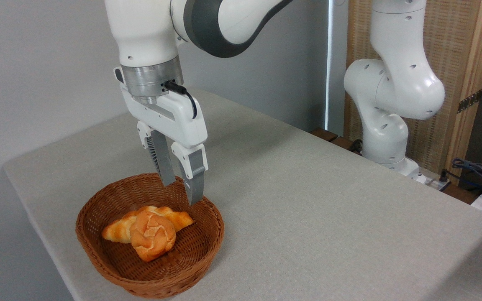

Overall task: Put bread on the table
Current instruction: 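Lower the open gripper into the basket around the round orange bun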

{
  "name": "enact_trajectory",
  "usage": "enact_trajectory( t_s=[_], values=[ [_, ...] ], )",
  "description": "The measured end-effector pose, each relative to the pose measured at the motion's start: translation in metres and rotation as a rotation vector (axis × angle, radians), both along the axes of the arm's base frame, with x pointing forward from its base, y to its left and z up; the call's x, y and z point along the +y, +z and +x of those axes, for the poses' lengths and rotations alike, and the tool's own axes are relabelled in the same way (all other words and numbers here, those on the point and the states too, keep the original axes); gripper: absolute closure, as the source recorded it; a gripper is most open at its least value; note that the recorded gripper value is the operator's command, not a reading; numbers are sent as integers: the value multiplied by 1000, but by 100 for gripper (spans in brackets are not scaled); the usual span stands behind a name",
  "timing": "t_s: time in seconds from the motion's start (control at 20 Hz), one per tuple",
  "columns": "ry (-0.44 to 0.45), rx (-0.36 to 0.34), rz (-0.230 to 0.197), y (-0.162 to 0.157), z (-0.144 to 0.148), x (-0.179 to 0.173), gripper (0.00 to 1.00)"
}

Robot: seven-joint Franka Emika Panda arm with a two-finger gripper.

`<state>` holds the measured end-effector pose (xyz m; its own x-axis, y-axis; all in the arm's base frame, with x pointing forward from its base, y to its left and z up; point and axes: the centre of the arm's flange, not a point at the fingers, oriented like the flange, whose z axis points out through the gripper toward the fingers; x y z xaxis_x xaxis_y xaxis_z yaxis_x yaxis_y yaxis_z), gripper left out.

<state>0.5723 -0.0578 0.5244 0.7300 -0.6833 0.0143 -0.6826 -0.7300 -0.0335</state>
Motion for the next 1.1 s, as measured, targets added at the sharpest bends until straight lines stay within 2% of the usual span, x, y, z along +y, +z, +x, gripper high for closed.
enact_trajectory(
  t_s=[0.45,0.8,1.0,1.1],
  values=[
    [19,-1,0,4,1,10,0],
    [18,-107,-11,-2,12,10,0],
    [16,-187,-20,-36,17,10,0],
    [30,-220,-47,-52,18,9,0]
  ],
)
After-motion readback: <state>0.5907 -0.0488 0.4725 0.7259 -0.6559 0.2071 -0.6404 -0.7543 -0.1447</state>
